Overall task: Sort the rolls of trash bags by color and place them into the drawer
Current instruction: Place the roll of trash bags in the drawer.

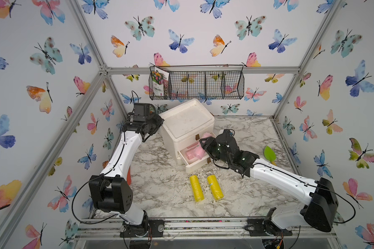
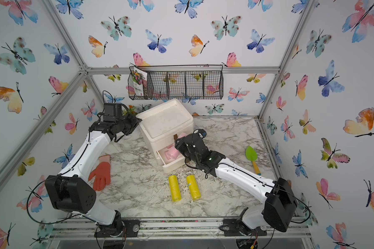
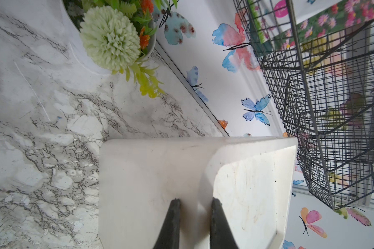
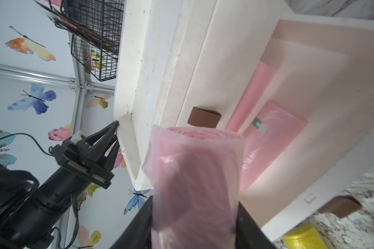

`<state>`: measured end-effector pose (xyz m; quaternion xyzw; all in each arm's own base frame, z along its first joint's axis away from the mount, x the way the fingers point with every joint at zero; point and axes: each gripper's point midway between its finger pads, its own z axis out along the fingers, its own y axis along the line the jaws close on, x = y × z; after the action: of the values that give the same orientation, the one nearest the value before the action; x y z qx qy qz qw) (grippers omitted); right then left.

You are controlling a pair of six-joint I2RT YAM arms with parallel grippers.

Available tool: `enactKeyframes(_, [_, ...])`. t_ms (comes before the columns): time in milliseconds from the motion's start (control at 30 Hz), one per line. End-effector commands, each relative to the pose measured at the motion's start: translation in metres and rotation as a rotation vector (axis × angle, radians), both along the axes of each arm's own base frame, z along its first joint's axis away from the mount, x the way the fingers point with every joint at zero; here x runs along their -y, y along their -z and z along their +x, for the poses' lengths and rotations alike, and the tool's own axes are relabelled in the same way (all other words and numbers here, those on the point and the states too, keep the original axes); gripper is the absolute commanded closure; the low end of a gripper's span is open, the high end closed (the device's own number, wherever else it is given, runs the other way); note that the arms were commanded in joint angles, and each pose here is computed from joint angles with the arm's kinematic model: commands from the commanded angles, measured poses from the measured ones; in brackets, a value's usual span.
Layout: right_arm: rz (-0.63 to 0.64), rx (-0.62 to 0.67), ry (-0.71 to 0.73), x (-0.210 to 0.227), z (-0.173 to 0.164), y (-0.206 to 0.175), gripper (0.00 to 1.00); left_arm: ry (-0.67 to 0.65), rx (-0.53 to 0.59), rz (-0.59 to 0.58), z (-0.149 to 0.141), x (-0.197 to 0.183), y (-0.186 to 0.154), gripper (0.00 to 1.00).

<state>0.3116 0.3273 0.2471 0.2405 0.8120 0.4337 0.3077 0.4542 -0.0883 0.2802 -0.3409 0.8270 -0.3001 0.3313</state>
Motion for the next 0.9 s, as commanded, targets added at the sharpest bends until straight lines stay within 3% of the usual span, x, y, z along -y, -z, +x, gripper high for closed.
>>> enactKeyframes(0, [0.077, -0.017, 0.11, 0.007, 0.012, 0.007, 0.48, -0.012, -0.167, -0.038, -0.01, 0.001, 0.049, 1.0])
enactKeyframes(300, [0.086, -0.075, 0.168, 0.012, 0.017, 0.029, 0.47, -0.003, -0.177, -0.044, -0.006, 0.0, 0.054, 1.0])
enactKeyframes(600, [0.102, -0.106, 0.166, 0.008, 0.016, 0.037, 0.36, -0.004, -0.178, -0.052, -0.006, -0.003, 0.056, 1.0])
enactKeyframes(867, [0.104, -0.114, 0.154, 0.009, 0.012, 0.039, 0.35, -0.004, -0.182, -0.053, -0.007, -0.003, 0.058, 1.0])
